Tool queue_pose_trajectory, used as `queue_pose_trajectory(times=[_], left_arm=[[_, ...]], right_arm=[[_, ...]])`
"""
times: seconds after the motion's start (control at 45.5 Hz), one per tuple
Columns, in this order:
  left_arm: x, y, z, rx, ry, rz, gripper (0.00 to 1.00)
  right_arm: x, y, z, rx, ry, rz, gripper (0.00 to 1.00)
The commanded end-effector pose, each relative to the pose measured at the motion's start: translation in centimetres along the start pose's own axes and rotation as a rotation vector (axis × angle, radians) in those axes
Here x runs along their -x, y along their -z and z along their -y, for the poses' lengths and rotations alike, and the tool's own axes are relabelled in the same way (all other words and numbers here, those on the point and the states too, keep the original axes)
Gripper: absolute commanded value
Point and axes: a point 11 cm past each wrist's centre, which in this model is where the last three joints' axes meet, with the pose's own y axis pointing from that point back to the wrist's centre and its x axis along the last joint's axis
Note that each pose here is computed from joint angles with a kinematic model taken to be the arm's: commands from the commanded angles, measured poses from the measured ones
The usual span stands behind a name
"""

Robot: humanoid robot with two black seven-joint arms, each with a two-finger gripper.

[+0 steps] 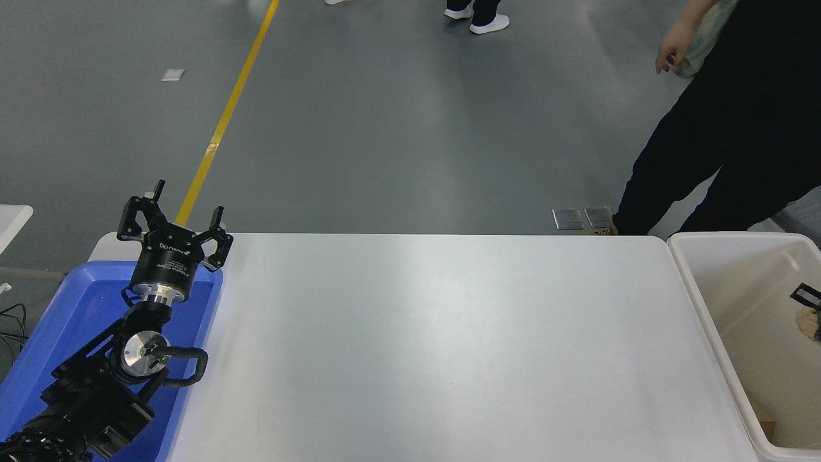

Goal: Pick up paper ball place in dustbin

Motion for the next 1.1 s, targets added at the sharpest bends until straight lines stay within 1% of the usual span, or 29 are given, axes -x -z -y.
queue_pose_trajectory(times=[0.0, 0.022, 0.044, 0.066, 0.44, 0.571, 0.703, 0.791, 1.011, 1.077], left_arm=[[0.1, 0.1, 0.0, 0.0, 0.001, -0.002, 0.98], [0.0, 0.0, 0.0, 0.0, 0.0, -0.001, 0.98], [0.1, 0.0, 0.1, 0.0, 0.003, -0.002, 0.98], [0.0, 0.0, 0.0, 0.0, 0.0, 0.001, 0.98], [0.0, 0.0, 0.0, 0.0, 0.0, -0.001, 0.98], [0.0, 0.0, 0.0, 0.0, 0.0, -0.001, 0.98], [0.1, 0.1, 0.0, 0.0, 0.001, -0.002, 0.98], [0.1, 0.0, 0.1, 0.0, 0.003, -0.002, 0.98], [0.1, 0.0, 0.1, -0.001, 0.004, 0.001, 0.98], [0.1, 0.1, 0.1, -0.002, 0.003, 0.0, 0.98]], right_arm=[[0.5, 0.0, 0.1, 0.003, -0.006, 0.018, 0.84], [0.4, 0.1, 0.1, 0.001, -0.01, 0.025, 0.92], [0.4, 0.1, 0.1, 0.001, -0.012, 0.029, 0.97], [0.4, 0.1, 0.1, 0.0, -0.015, 0.032, 0.98], [0.9, 0.5, 0.1, -0.006, -0.004, 0.032, 1.0], [0.4, 1.4, 0.0, -0.022, -0.011, 0.037, 1.0], [-2.0, 4.1, -0.5, -0.07, -0.036, 0.054, 1.0], [-2.9, 6.3, -1.0, -0.11, -0.03, 0.054, 1.0], [-6.7, 15.2, -4.0, -0.261, -0.063, -0.031, 1.0], [-7.6, 17.7, -5.4, -0.305, -0.047, -0.062, 1.0]])
